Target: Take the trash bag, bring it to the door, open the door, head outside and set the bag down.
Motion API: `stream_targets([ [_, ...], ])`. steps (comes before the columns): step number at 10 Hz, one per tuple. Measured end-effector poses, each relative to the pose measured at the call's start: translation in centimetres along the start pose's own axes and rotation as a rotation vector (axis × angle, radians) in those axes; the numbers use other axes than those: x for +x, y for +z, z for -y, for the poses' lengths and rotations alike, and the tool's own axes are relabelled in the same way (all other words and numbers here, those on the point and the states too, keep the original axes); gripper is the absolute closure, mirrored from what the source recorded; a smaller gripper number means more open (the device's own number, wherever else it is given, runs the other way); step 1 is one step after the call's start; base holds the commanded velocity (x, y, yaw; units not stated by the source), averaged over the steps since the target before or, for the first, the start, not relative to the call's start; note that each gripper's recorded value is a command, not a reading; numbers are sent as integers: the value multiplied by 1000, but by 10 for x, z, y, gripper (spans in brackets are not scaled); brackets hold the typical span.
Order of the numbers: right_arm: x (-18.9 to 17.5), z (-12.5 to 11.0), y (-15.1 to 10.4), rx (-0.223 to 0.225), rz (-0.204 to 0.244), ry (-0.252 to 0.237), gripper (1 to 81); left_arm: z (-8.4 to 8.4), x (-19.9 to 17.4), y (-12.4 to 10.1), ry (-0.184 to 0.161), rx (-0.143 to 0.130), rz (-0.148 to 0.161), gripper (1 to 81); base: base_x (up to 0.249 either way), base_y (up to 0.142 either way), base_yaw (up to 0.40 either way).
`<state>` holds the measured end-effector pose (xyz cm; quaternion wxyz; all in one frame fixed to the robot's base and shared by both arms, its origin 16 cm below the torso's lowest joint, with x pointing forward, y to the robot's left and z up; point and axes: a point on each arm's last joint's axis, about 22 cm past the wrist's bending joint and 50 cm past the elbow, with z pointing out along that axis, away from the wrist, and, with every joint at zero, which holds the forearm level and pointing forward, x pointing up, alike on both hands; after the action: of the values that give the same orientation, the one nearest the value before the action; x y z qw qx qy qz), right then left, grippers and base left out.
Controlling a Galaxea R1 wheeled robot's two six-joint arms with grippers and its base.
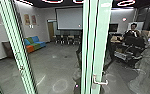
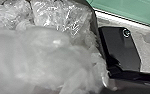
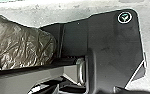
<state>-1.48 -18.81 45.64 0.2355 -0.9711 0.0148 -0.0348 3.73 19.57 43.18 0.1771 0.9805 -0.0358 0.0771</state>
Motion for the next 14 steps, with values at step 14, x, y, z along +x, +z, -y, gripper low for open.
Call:
stream_targets([
  [14,55,0,-220,194,-172,1,10,-5,0,1,-2,-6,-1,811,0,0,0],
])
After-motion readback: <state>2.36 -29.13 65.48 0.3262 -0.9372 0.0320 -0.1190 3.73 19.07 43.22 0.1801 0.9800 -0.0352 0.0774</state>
